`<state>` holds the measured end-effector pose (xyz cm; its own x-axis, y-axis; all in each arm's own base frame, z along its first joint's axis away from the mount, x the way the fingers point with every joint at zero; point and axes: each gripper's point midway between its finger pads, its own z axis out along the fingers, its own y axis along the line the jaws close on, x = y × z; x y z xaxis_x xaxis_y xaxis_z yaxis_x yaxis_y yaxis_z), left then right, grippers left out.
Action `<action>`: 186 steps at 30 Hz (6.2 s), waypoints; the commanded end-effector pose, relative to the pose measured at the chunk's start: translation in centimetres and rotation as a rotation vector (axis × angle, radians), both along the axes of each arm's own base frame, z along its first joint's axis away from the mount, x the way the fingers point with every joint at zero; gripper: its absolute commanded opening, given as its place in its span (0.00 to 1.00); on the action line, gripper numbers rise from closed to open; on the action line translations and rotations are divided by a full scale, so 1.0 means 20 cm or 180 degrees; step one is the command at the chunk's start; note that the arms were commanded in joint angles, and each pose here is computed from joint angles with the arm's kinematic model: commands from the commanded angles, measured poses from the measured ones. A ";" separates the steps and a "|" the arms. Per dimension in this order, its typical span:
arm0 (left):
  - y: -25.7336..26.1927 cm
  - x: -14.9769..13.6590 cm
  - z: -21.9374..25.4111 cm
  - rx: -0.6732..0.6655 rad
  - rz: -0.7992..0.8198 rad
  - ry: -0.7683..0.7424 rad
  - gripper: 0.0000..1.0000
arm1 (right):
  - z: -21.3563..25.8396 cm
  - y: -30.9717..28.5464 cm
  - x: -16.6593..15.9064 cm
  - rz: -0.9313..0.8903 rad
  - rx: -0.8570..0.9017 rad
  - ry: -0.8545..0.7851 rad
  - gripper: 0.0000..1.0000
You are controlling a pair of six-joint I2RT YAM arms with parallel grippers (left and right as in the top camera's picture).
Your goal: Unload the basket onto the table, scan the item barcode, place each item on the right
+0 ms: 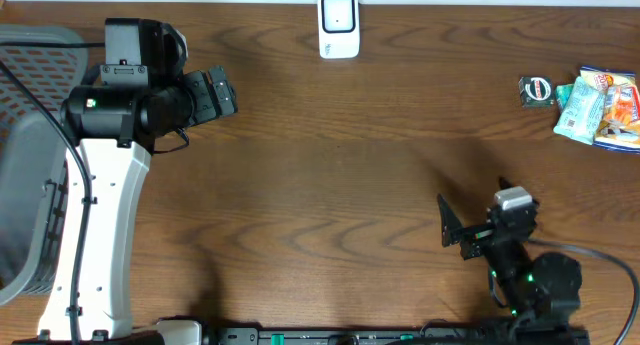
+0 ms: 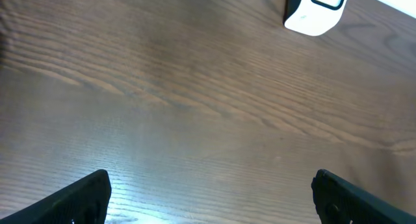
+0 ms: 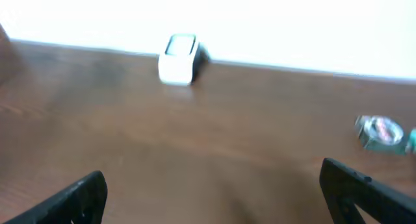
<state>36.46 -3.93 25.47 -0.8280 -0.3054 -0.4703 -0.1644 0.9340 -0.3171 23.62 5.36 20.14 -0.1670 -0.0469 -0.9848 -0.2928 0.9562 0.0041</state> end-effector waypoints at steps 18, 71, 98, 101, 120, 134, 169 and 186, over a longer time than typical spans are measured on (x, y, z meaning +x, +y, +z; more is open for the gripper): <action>0.01 0.00 0.00 0.0020 0.0001 -0.0005 0.98 | -0.07 -0.12 0.04 -0.0332 0.0035 -0.0731 0.99; 0.01 0.00 0.00 0.0020 0.0000 -0.0005 0.98 | -0.23 -0.20 0.05 -0.0766 0.0136 -0.0294 0.99; 0.01 -0.05 -0.03 0.0024 -0.0001 0.0161 0.98 | -0.23 -0.20 0.05 -0.0766 0.0135 -0.0295 0.99; 0.02 -0.08 -0.05 0.0046 0.0012 0.0250 0.98 | -0.23 -0.20 0.05 -0.0766 0.0136 -0.0295 0.99; 0.02 -0.39 -0.49 0.0281 -0.0347 -0.0269 0.97 | -0.23 -0.20 0.05 -0.0766 0.0135 -0.0295 0.99; 0.03 -0.67 -0.48 0.0483 -0.0448 -0.1706 0.98 | -0.23 -0.20 0.05 -0.0766 0.0136 -0.0295 0.99; 0.08 -0.61 -0.57 0.0803 -0.0321 -0.2843 0.98 | -0.23 -0.20 0.05 -0.0766 0.0134 -0.0293 0.99; 0.13 -0.60 -0.58 0.0883 -0.0114 -0.2772 0.98 | -0.23 -0.20 0.05 -0.0766 0.0136 -0.0292 0.99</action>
